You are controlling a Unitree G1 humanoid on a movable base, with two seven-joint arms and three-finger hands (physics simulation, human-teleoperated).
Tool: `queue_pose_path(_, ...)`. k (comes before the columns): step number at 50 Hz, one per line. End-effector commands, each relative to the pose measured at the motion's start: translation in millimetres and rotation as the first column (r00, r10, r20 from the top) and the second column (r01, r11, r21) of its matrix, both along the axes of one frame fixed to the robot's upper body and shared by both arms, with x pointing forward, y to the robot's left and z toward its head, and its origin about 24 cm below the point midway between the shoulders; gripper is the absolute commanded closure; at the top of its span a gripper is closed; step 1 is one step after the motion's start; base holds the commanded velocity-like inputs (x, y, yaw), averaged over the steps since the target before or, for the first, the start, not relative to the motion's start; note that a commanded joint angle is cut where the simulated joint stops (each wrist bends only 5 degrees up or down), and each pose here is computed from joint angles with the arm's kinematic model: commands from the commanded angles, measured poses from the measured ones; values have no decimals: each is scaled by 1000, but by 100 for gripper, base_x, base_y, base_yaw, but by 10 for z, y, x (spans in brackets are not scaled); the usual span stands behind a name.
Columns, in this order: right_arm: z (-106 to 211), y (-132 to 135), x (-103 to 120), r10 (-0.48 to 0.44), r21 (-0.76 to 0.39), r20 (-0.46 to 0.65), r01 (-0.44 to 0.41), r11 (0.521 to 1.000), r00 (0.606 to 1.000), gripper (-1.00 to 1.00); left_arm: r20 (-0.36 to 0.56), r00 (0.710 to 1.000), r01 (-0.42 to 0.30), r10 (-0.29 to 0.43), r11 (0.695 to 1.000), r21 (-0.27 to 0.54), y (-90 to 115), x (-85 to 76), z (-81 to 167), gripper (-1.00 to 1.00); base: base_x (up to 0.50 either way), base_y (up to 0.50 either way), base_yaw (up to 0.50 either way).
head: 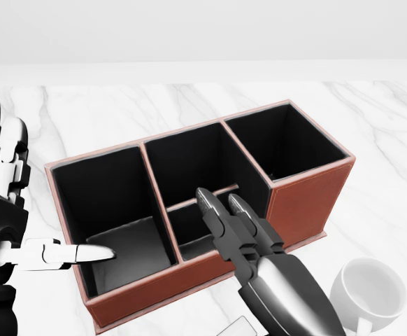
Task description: Pick up the book and place it in the front compartment of the caddy.
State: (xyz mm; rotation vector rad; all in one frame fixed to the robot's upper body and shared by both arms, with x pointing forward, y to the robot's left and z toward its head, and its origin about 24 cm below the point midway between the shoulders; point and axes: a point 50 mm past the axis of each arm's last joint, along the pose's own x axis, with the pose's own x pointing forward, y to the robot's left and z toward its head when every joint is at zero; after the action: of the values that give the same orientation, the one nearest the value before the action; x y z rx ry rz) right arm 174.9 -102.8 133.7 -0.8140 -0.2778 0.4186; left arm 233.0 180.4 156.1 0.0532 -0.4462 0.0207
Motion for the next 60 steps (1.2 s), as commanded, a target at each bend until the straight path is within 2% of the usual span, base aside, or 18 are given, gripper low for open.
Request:
queue_pose_path(1, -100, -11, 15, -24, -19, -29, 24, 1000, 999, -100, -4, 1000, 0, 0, 1000, 0, 0, 4, -10, -100, 0, 0, 0)
queue_pose_path(34, -305, -31, 60, -81, -70, -81, 75, 995, 993, -100, -4, 1000, -2, 2, 1000, -1, 9, 5, -8, -100, 0, 0, 0)
queue_pose_path(60, -375, -11, 216, -85, -120, -71, 76, 990, 994, -100, -2, 1000, -3, 3, 1000, 0, 4, 2, -4, -100, 0, 0, 0)
